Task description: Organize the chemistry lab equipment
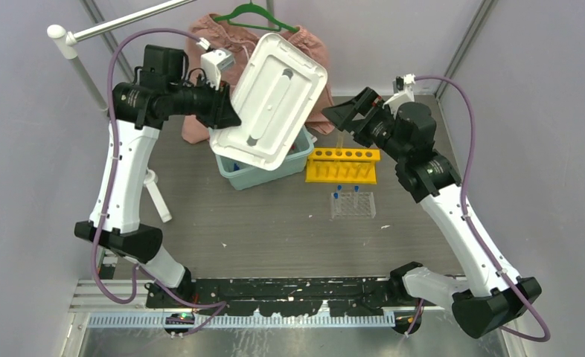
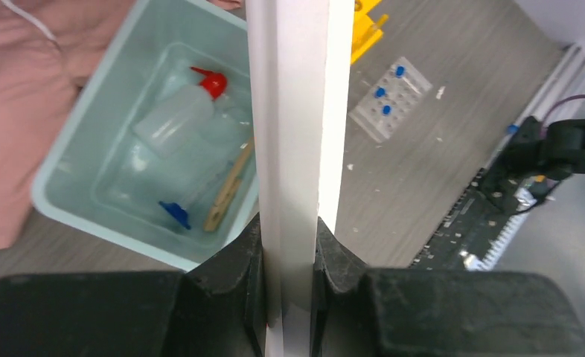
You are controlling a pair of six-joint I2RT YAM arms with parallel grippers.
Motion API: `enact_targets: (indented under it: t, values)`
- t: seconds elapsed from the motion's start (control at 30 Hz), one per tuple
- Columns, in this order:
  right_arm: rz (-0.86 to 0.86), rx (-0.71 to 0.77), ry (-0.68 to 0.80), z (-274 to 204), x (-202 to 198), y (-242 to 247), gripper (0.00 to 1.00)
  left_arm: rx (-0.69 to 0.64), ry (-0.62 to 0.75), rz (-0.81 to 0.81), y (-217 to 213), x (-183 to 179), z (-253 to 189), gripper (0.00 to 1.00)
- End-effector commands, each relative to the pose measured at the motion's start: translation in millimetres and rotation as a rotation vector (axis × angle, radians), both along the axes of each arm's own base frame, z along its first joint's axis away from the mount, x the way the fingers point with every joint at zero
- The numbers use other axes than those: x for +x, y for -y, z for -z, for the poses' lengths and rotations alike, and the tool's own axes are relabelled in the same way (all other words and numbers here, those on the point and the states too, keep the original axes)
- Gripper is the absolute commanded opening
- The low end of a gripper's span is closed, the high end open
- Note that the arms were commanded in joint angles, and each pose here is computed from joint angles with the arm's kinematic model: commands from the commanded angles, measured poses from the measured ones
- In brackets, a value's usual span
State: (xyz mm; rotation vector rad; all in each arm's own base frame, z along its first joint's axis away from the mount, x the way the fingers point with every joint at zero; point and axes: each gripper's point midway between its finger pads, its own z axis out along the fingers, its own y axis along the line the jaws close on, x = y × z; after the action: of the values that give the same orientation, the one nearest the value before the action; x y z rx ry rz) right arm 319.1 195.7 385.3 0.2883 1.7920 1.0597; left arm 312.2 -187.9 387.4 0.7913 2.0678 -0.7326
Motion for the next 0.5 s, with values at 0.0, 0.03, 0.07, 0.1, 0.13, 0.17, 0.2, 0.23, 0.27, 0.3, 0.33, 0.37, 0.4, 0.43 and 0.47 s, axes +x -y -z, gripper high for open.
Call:
enact_targets:
  t: [0.0, 0.03, 0.07, 0.1, 0.13, 0.17, 0.2, 0.23, 0.27, 0.3, 0.33, 0.37, 0.4, 0.43, 0.47]
  values:
    - [0.015, -0.003, 0.082, -38, -9, 7, 1.00, 0.061, 0.339, -0.028, -19, 10, -54, 0.00]
    - [0.017, 0.008, 0.071, -42, -11, 8, 1.00, 0.096, 0.391, -0.034, -24, 13, -55, 0.00]
    - [0.019, 0.015, 0.043, -41, -12, 8, 1.00, 0.143, 0.455, -0.028, -27, 13, -57, 0.00]
    - [0.023, 0.027, 0.009, -42, -12, 7, 1.00, 0.199, 0.511, -0.015, -30, 14, -54, 0.00]
    - [0.025, 0.042, -0.027, -41, -13, 7, 1.00, 0.265, 0.591, 0.003, -34, 14, -55, 0.00]
    - [0.017, 0.078, -0.055, -43, -15, 4, 1.00, 0.339, 0.664, 0.036, -36, 11, -50, 0.00]
    - [-0.005, 0.130, -0.064, -49, -16, -1, 1.00, 0.429, 0.718, 0.069, -38, 13, -33, 0.00]
    - [-0.025, 0.183, -0.065, -56, -18, -6, 1.00, 0.502, 0.816, 0.098, -40, 9, -34, 0.00]
    - [-0.038, 0.226, -0.075, -60, -19, -9, 1.00, 0.571, 0.896, 0.138, -41, 6, -28, 0.00]
    - [-0.053, 0.261, -0.083, -64, -20, -12, 1.00, 0.628, 0.992, 0.157, -42, 3, -29, 0.00]
    - [-0.071, 0.292, -0.093, -67, -21, -16, 1.00, 0.674, 1.075, 0.180, -42, -2, -30, 0.00]
    - [-0.092, 0.332, -0.099, -73, -23, -19, 1.00, 0.715, 1.144, 0.205, -42, -6, -30, 0.00]
    - [-0.107, 0.352, -0.108, -73, -23, -22, 1.00, 0.761, 1.230, 0.228, -43, -14, -36, 0.00]
    - [-0.117, 0.368, -0.124, -72, -23, -24, 1.00, 0.794, 1.275, 0.236, -42, -16, -35, 0.00]
    - [-0.124, 0.374, -0.138, -70, -23, -26, 1.00, 0.815, 1.334, 0.225, -42, -16, -40, 0.00]
